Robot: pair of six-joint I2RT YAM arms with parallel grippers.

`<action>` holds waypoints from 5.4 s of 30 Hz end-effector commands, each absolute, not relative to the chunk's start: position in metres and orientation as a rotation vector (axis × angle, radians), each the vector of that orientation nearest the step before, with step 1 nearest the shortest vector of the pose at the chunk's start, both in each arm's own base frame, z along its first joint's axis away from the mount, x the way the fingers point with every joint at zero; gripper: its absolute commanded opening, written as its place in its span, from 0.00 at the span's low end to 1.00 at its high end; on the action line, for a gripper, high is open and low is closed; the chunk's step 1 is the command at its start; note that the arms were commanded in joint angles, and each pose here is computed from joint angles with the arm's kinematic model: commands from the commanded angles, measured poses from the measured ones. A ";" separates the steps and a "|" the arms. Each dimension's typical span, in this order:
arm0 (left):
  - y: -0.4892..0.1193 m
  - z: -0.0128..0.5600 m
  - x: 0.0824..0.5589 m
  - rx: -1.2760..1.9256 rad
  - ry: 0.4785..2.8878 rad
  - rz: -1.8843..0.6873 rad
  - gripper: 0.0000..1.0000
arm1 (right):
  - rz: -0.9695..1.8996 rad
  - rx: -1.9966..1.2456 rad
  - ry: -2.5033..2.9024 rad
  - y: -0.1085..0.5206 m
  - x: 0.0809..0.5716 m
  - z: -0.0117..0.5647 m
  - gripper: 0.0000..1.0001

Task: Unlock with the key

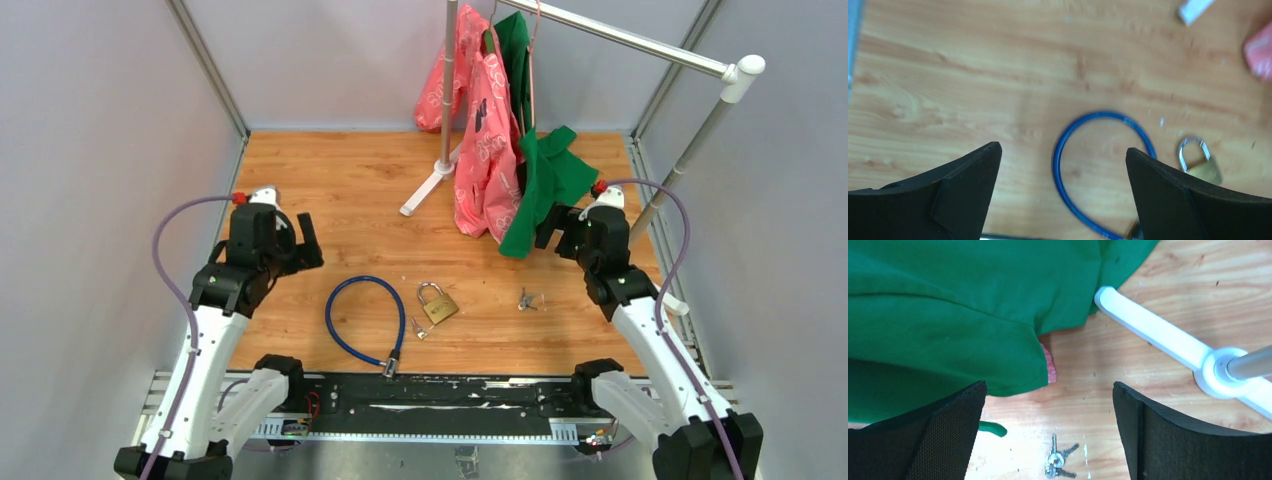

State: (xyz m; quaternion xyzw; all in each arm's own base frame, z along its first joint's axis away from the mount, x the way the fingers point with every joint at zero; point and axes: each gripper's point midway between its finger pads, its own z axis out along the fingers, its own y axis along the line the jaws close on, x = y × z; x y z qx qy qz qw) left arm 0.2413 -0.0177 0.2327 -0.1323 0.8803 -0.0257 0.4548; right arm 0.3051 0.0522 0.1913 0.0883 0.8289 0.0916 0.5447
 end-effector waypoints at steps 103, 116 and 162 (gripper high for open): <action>-0.047 0.182 0.199 -0.165 2.327 -0.200 0.85 | 0.036 0.296 2.823 0.079 0.214 0.000 0.31; -0.047 0.183 0.198 -0.160 2.322 -0.204 0.85 | 0.102 0.249 2.819 0.086 0.213 0.003 0.11; -0.062 0.194 0.194 -0.062 2.281 -0.307 0.87 | 0.059 0.329 2.824 0.096 0.226 0.019 0.42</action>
